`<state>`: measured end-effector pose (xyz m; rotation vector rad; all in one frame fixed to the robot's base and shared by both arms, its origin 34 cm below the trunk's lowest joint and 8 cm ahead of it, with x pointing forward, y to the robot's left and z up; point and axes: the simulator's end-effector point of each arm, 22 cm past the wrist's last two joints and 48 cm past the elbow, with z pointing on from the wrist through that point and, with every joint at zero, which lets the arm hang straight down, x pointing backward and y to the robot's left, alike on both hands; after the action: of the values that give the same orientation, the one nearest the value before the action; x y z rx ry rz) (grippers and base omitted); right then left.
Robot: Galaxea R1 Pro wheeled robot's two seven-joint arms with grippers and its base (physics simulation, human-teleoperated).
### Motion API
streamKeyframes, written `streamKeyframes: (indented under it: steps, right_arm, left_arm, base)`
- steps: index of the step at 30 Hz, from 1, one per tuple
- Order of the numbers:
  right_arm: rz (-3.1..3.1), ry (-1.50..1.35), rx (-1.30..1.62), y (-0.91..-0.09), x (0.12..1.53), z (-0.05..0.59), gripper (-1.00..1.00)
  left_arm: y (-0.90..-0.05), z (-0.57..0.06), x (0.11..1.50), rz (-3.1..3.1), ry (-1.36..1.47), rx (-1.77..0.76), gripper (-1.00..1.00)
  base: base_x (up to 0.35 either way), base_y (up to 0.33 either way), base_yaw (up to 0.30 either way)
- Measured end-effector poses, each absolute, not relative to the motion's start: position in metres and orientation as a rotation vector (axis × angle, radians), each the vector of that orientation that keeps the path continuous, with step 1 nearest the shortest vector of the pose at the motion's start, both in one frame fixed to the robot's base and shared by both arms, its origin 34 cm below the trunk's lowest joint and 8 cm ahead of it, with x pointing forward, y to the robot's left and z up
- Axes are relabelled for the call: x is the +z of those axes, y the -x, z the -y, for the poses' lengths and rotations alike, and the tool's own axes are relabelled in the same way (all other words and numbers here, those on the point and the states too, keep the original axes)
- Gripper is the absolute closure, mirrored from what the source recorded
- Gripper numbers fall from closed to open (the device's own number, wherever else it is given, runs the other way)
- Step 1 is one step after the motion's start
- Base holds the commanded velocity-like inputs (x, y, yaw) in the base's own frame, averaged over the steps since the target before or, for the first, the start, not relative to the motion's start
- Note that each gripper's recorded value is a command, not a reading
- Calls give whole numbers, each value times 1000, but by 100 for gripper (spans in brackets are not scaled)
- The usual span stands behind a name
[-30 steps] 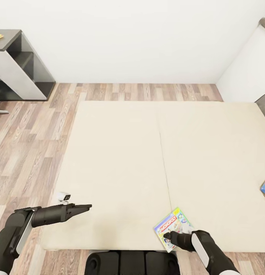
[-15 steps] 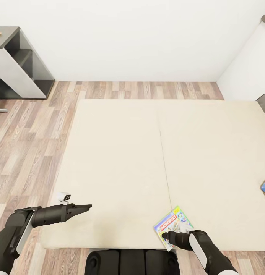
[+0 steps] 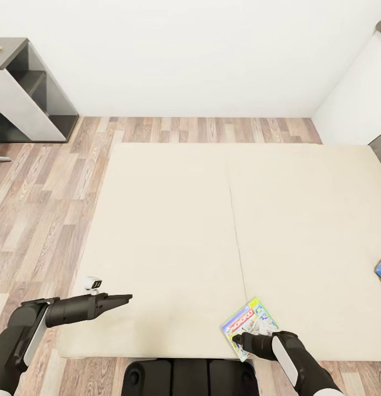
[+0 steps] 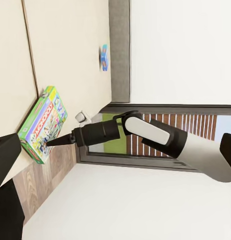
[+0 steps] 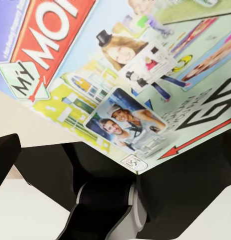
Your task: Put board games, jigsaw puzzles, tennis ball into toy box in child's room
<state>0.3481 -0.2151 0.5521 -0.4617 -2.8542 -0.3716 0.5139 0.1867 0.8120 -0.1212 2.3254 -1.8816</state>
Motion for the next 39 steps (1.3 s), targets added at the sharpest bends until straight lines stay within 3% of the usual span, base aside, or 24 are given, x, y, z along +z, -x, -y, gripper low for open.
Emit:
streamKeyframes:
  steps: [39]
  right_arm:
    - [2830,466,-362,-336,546,215,-100]
  left_arm:
    - [-506,-187,798,-2349,162,-1896,-100]
  base:
    - [0,0,0]
